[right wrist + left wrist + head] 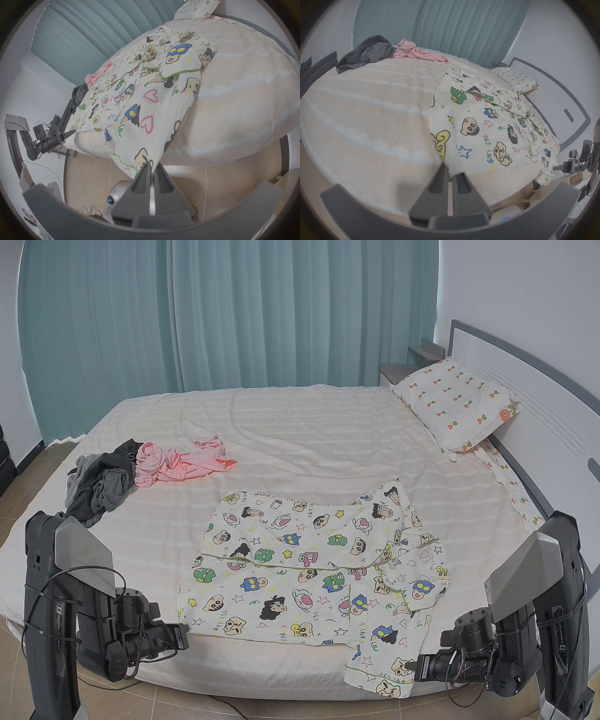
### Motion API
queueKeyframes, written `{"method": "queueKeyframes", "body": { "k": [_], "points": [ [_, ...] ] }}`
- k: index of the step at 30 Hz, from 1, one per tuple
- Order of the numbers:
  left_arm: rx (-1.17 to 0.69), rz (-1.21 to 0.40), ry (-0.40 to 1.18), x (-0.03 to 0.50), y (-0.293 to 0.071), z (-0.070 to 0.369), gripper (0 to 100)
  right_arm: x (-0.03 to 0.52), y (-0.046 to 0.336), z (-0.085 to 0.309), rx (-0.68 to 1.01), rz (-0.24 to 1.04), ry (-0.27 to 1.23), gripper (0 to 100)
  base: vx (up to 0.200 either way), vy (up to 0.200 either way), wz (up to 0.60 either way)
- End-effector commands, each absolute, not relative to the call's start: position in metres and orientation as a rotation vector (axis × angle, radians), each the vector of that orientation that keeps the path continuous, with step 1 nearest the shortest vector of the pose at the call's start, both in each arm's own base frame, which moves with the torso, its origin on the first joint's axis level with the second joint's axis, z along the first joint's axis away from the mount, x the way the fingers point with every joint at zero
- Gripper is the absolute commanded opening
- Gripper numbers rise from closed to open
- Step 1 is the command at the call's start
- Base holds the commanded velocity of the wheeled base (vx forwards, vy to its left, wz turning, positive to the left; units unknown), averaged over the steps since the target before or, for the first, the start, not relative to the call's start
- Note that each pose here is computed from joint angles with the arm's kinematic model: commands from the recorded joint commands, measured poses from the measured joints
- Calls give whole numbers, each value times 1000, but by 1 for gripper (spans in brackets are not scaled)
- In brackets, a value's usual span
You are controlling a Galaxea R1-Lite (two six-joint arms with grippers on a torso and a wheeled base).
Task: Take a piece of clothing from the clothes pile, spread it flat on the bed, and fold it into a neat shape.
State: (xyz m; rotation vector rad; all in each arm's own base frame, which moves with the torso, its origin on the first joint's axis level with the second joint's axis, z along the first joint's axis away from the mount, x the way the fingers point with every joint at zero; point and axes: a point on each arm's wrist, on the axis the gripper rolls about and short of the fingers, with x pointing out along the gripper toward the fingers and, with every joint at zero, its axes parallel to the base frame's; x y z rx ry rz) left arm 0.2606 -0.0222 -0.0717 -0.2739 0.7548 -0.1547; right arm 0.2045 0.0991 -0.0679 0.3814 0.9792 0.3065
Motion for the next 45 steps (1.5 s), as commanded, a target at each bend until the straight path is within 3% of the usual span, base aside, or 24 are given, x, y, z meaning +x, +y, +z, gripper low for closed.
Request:
{"method": "queueKeyframes", "body": {
  "k": [1,16,26,27,34,45],
  "points": [
    [-274,-150,768,249,-21,-65,0,200,97,-58,387,317,963,0,0,0,0],
    [-280,-133,828,232,-18,-63,0,188,95,-51,383,352,999,0,0,0,0],
    [-411,-150,716,251,4,-49,0,188,94,-54,381,345,1010,0,0,0,0],
    [-427,-179,694,257,7,-49,100,188,94,-53,381,349,1008,0,0,0,0],
    [-431,-236,642,284,10,-54,100,188,95,-53,379,350,1010,0,0,0,0],
    [-415,-335,755,310,16,-62,100,188,93,-54,380,341,1012,0,0,0,0]
  ]
}}
